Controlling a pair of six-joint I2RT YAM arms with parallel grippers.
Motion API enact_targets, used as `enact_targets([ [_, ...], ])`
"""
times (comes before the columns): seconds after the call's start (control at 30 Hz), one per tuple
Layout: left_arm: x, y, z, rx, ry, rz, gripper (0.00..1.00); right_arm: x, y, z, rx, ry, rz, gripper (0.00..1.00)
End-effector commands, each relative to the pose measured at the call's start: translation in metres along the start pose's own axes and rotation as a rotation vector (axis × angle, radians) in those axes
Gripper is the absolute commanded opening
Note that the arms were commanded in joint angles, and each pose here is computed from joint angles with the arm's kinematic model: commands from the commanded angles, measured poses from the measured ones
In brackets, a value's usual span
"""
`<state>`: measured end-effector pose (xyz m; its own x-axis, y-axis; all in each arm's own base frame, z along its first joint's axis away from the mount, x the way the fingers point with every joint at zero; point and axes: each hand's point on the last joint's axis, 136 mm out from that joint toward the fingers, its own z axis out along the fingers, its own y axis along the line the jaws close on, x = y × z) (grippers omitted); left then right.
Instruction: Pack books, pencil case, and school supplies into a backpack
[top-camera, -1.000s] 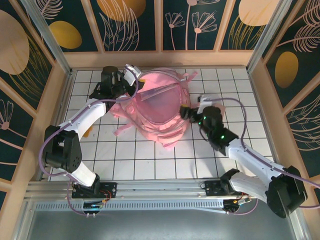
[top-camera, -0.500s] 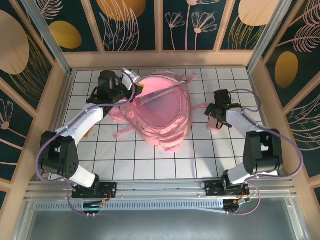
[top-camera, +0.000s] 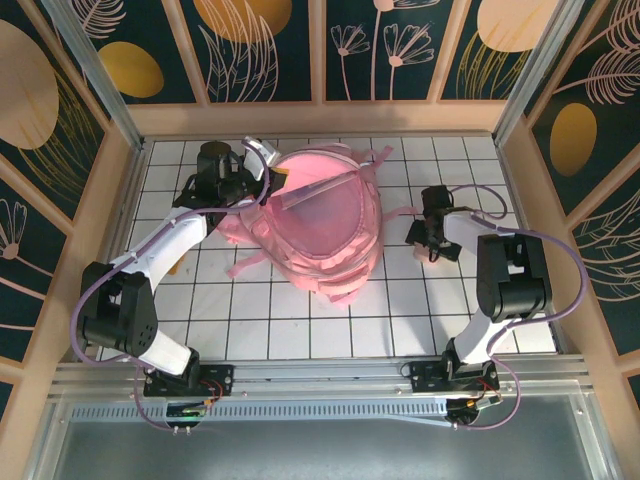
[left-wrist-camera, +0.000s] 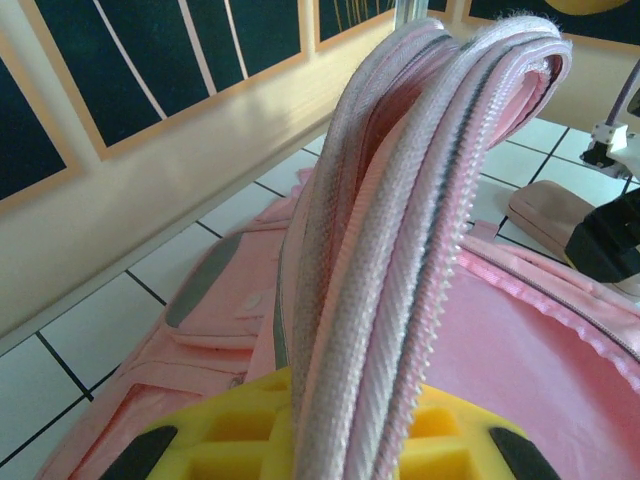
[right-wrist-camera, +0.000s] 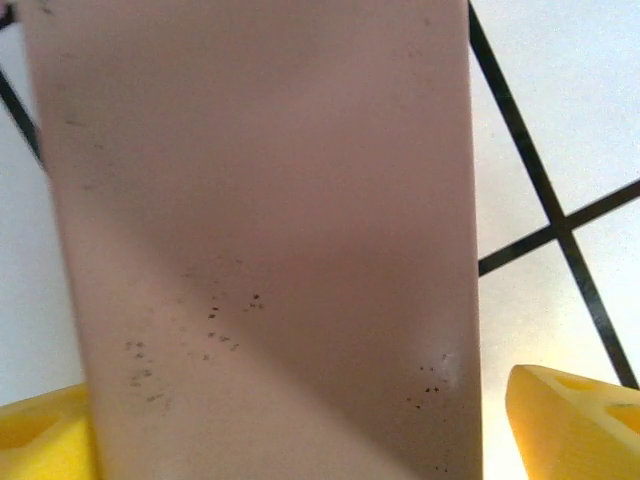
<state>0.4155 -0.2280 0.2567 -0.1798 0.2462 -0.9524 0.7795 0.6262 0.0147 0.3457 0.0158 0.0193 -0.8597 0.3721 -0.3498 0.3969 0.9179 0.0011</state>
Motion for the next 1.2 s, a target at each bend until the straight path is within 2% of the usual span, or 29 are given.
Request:
enact_targets([
  [0.0,-0.061,-0.013,-0.019,0.052,-0.193,0.081,0.00,0.001,-0.012,0.008,0.038,-0.005,-0.008,0.80],
  [0.07,-0.061,-0.012,-0.019,0.044,-0.193,0.082,0.00,-0.004,-0.008,0.002,0.009,-0.028,-0.003,0.74],
  [0.13,-0.062,-0.011,-0.019,0.037,-0.198,0.079,0.00,-0.013,-0.005,-0.010,-0.023,-0.084,0.013,0.59],
  [0.17,-0.063,-0.010,-0.019,0.033,-0.201,0.077,0.00,-0.017,-0.005,-0.016,-0.033,-0.110,0.023,0.55],
  [0.3,-0.066,-0.009,-0.021,0.024,-0.213,0.067,0.00,-0.028,-0.002,-0.046,-0.092,-0.198,0.035,0.51],
  [0.43,-0.068,-0.008,-0.023,0.016,-0.222,0.068,0.00,-0.018,0.016,-0.076,-0.142,-0.204,-0.031,0.51],
  [0.57,-0.066,-0.007,-0.022,0.009,-0.221,0.056,0.00,0.021,0.088,-0.126,-0.316,-0.197,-0.237,0.49],
  [0.63,-0.068,-0.008,-0.022,0.015,-0.226,0.044,0.00,0.051,0.132,-0.157,-0.453,-0.168,-0.330,0.47],
  [0.73,-0.068,-0.009,-0.024,0.017,-0.245,0.018,0.00,0.086,0.184,-0.199,-0.667,-0.080,-0.359,0.48],
  [0.83,-0.068,-0.012,-0.026,0.031,-0.262,0.009,0.00,0.102,0.228,-0.225,-0.813,0.011,-0.330,0.50],
  [0.9,-0.067,-0.013,-0.026,0.035,-0.264,-0.001,0.00,0.098,0.246,-0.217,-0.787,0.021,-0.262,0.49],
  [1.03,-0.069,-0.017,-0.029,0.058,-0.283,-0.031,0.00,0.066,0.256,-0.170,-0.619,-0.010,0.009,0.46],
  [1.17,-0.068,-0.023,-0.031,0.083,-0.298,-0.060,0.00,0.045,0.270,-0.129,-0.525,-0.053,0.279,0.50],
])
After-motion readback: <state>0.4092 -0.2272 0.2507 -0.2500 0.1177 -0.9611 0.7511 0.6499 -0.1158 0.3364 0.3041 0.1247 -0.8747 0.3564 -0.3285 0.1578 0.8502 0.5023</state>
